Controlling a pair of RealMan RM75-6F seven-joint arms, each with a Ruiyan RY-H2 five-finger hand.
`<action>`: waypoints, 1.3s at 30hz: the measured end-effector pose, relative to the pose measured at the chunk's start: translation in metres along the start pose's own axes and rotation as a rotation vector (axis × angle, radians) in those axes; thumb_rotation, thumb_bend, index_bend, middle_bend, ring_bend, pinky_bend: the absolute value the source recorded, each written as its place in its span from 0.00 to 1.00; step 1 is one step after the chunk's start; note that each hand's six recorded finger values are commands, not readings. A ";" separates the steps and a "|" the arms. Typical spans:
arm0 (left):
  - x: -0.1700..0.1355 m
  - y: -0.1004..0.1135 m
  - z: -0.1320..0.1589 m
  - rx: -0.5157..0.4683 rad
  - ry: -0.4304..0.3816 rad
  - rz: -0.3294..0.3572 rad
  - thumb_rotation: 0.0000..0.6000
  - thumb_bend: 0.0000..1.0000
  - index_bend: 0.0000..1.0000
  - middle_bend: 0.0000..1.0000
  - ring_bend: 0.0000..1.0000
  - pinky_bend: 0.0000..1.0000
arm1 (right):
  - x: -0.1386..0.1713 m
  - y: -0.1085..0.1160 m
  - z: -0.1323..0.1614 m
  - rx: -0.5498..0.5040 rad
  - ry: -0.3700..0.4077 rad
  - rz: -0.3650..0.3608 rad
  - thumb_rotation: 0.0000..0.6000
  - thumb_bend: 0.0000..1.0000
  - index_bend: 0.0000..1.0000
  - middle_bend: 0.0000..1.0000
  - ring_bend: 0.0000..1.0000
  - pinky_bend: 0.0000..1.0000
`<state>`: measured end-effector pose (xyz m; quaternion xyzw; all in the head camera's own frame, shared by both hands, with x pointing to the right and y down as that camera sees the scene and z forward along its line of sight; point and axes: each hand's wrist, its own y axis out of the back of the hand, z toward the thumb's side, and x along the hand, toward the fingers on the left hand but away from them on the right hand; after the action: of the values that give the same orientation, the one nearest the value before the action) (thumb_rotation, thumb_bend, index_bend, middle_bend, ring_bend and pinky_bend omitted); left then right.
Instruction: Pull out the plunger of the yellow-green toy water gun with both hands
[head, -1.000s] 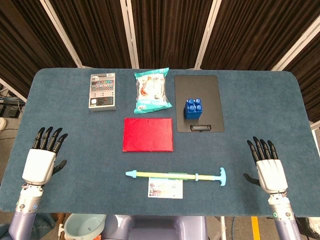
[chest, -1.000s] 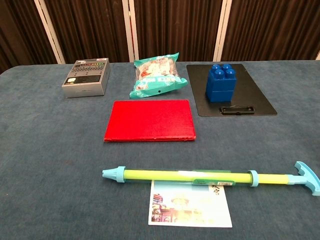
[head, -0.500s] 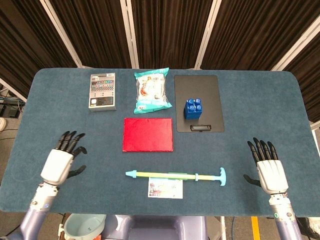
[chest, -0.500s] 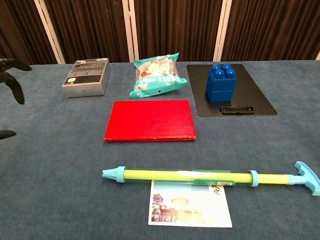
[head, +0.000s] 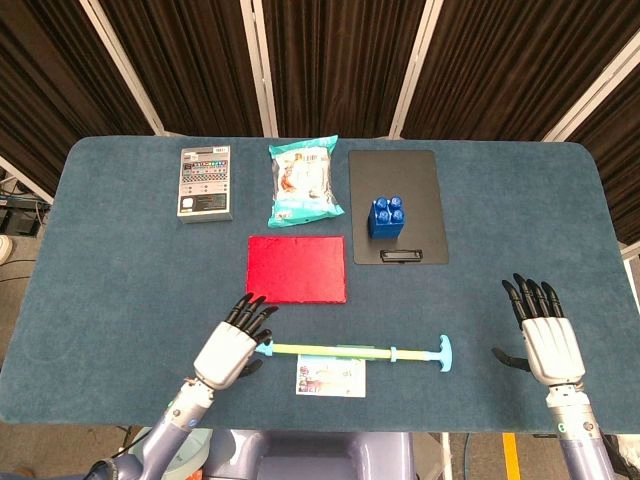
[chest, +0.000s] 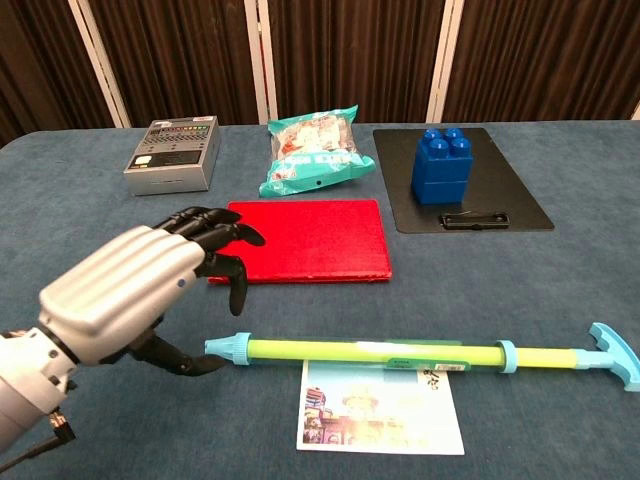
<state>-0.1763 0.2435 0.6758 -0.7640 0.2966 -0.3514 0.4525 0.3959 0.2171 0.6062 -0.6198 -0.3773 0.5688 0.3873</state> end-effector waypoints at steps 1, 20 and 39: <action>0.003 -0.003 0.002 0.003 -0.003 -0.001 1.00 0.11 0.51 0.15 0.05 0.07 | 0.000 0.001 -0.001 -0.002 -0.004 -0.001 1.00 0.00 0.00 0.00 0.00 0.00; 0.041 -0.036 0.030 0.077 -0.051 0.062 1.00 0.26 0.50 0.14 0.05 0.07 | -0.006 0.011 -0.019 -0.023 -0.059 -0.020 1.00 0.00 0.00 0.00 0.00 0.00; 0.050 -0.045 0.012 0.166 0.008 0.041 1.00 0.25 0.41 0.12 0.05 0.07 | -0.010 0.010 -0.021 -0.024 -0.079 -0.018 1.00 0.01 0.00 0.00 0.00 0.00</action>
<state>-0.1314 0.2295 0.7257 -0.7162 0.2837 -0.3686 0.5203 0.4164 0.2033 0.6024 -0.5980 -0.4049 0.5846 0.3697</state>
